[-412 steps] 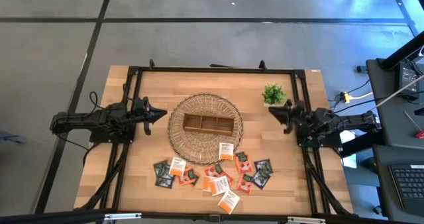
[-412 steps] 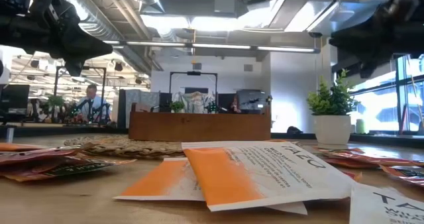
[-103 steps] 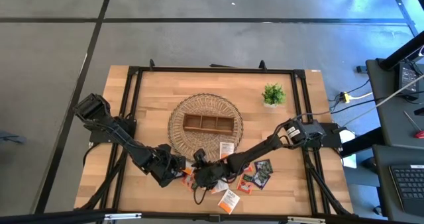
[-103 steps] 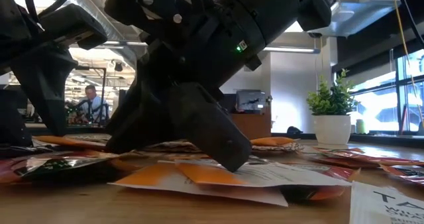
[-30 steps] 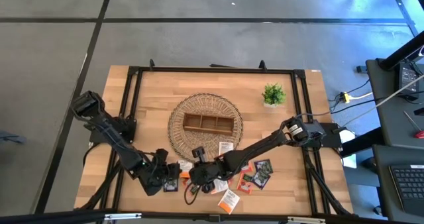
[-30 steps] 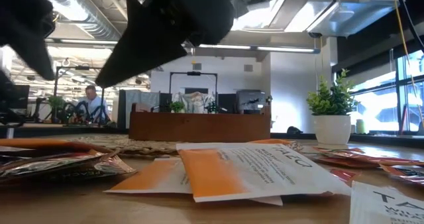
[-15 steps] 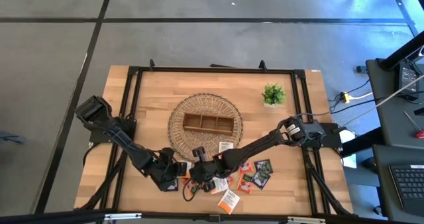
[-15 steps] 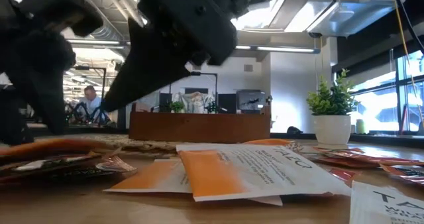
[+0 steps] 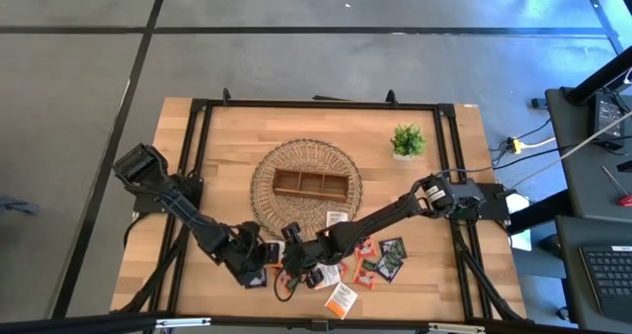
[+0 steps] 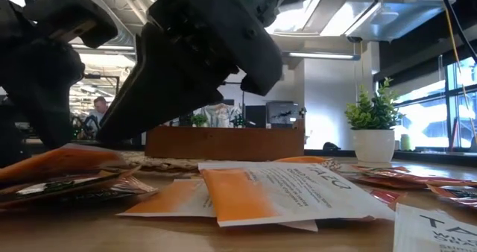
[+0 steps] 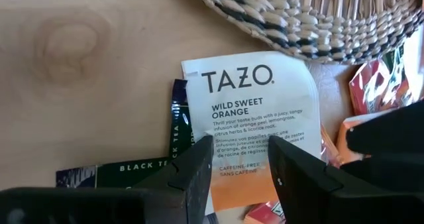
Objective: Pick & Place Tea
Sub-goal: Put the white tea bag into the left section of the wooden organizer
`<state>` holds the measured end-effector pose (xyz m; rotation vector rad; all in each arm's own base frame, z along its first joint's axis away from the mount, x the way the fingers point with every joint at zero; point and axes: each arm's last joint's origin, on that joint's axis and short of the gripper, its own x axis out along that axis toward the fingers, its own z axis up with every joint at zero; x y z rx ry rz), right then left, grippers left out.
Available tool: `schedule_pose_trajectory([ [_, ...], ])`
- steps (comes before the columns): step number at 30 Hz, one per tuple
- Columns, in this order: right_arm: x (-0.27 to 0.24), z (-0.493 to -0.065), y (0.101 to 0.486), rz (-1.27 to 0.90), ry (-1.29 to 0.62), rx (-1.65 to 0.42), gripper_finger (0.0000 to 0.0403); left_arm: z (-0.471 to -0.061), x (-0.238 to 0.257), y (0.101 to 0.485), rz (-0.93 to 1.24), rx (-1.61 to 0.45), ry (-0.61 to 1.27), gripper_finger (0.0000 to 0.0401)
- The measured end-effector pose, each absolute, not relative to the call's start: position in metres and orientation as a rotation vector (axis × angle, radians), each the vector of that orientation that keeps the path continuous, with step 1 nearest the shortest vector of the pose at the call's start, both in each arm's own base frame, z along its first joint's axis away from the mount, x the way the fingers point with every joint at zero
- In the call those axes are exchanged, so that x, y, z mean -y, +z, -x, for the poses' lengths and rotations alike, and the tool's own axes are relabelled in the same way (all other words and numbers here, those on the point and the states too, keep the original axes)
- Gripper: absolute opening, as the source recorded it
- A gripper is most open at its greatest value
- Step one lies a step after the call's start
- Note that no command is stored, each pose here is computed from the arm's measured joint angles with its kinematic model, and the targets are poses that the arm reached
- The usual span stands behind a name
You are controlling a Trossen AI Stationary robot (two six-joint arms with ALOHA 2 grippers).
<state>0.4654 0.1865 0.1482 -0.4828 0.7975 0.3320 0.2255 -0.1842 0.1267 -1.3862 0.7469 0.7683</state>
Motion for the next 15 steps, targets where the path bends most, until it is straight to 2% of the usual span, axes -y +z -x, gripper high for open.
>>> schedule_pose_trajectory([
  [8, -0.1854, -0.4667, 0.1488, 0.503, 0.338, -0.784, 0.0190, -0.2253, 0.1850, 0.1267, 1.387, -0.757, 0.763, 0.0145],
  [15, -0.1870, -0.4721, 0.1420, 0.765, 0.422, -0.702, 0.0158, -0.2265, 0.1868, 0.1270, 1.397, -0.772, 0.738, 0.0145],
])
